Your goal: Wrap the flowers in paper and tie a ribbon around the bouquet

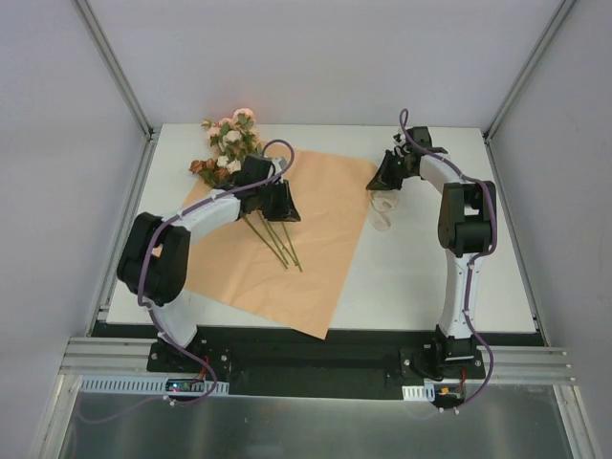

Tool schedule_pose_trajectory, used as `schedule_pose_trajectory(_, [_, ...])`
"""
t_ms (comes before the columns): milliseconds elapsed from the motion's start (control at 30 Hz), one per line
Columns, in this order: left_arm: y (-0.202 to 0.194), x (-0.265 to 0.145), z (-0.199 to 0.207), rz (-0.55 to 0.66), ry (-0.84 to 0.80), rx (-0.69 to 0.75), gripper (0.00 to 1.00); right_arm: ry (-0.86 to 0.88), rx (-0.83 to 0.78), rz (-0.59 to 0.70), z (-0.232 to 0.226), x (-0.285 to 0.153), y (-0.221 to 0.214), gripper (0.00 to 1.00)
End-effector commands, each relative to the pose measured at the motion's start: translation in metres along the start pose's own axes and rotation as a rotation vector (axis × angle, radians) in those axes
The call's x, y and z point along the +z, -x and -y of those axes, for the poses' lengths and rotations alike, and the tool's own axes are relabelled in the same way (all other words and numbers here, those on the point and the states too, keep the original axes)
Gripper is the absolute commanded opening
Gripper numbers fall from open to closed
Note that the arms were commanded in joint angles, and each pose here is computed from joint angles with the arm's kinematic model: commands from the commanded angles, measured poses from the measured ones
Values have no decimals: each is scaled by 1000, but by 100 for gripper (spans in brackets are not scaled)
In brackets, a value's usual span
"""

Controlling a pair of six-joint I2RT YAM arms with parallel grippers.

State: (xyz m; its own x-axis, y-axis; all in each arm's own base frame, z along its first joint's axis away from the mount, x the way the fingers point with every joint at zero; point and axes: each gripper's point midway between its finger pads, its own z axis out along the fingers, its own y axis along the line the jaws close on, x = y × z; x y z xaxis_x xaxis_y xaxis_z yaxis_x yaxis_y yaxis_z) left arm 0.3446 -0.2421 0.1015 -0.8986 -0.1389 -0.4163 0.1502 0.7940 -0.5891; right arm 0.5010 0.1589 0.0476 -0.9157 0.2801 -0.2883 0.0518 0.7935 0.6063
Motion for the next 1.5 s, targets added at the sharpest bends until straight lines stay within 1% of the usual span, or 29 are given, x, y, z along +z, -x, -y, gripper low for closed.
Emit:
schedule_pose_trajectory(0, [-6,29,37,-83,-97,37,11,11,-20,4,-14,-18,0,1])
schedule_pose_trajectory(67, [-13,43,24,-103,-52,12,5,15,-17,6,-17,-19,0,0])
schedule_pose_trajectory(133, [-19,50,5,-109,13,-3,3,21,-18,11,-19,-21,1,1])
schedule_pose_trajectory(233, [-29,53,-9,-134,59,5,1,15,-23,24,-19,-24,4,0])
schedule_pose_trajectory(433, [-56,49,-33,-206,134,-3,0,25,-4,37,-16,-24,9,0])
schedule_pose_trajectory(567, [-69,43,-43,-226,156,-6,0,30,-1,36,-15,-21,7,0])
schedule_pose_trajectory(967, [-80,7,-73,-183,251,-6,0,20,6,50,-6,-22,13,0])
schedule_pose_trajectory(1200, [-75,-3,-81,-162,269,-17,0,21,-13,56,-8,-23,19,0])
schedule_pose_trajectory(1267, [-73,-5,-77,-161,254,-18,0,4,-26,43,-10,-30,18,1])
schedule_pose_trajectory(1300, [-71,-7,-70,-153,232,-14,0,-16,-23,41,-8,-34,16,7])
schedule_pose_trajectory(1333, [-68,-9,-64,-149,208,-12,1,-31,-28,42,-9,-41,15,18])
schedule_pose_trajectory(1367, [-67,-12,-57,-146,180,-19,3,-60,-39,29,-12,-54,1,40])
schedule_pose_trajectory(1400, [-63,-17,-45,-133,137,-12,6,-129,-48,53,-6,-64,-3,49])
schedule_pose_trajectory(1433, [-61,-20,-37,-128,110,-7,12,-161,-55,60,-7,-74,-10,57])
schedule_pose_trajectory(1467, [-59,-24,-31,-119,91,-9,16,-187,-70,56,-12,-90,-33,67])
